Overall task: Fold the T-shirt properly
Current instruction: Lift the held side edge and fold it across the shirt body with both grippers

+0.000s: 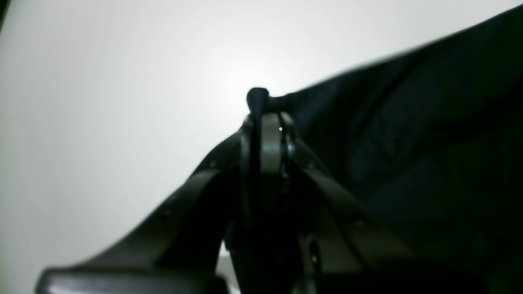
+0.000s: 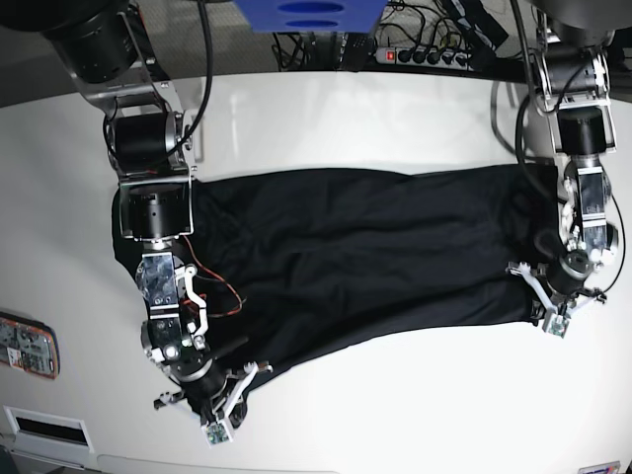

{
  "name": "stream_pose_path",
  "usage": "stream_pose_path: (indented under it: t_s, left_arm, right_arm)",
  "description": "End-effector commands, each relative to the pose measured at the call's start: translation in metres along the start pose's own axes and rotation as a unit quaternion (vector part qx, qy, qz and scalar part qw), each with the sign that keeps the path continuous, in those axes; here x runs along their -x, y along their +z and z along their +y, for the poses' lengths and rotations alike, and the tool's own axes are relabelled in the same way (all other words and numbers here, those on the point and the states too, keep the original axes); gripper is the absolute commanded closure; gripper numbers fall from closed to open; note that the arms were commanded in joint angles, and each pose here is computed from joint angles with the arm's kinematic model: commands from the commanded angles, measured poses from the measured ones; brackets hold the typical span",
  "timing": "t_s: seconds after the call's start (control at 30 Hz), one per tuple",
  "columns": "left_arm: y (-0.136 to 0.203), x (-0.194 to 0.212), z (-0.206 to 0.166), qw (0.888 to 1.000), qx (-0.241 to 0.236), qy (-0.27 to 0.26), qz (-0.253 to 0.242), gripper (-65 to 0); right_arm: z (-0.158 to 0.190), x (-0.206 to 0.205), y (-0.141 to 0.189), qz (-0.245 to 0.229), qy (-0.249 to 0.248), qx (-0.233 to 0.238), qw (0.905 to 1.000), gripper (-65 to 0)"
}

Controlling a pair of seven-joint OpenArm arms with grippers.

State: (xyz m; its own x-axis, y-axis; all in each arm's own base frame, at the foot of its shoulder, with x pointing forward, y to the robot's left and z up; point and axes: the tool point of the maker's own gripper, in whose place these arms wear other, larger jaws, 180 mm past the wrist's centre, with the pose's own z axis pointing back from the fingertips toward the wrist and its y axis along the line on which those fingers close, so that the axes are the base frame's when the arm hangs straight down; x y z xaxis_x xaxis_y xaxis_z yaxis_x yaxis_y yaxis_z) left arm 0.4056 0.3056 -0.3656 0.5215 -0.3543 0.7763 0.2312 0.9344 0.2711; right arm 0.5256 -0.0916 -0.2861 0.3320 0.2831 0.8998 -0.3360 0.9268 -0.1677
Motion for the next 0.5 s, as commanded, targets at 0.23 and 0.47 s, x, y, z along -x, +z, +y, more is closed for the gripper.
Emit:
stream_pose_path:
  t_s: [0.23, 0.47]
  left_arm:
    - [0.052, -0.023, 0.045, 0.996, -0.081, 0.014, -0.034, 0.0]
    - [0.083, -0.02, 0.037, 0.995, -0.092, -0.018, -0.04, 0.0]
  right_arm:
    - [-0.001, 0.019, 0.007, 0.004, -0.017, 0.006, 0.9998, 0.0]
    - [-0.01, 0.027, 0.025, -0.011, -0.033, 0.025, 0.9991, 0.0]
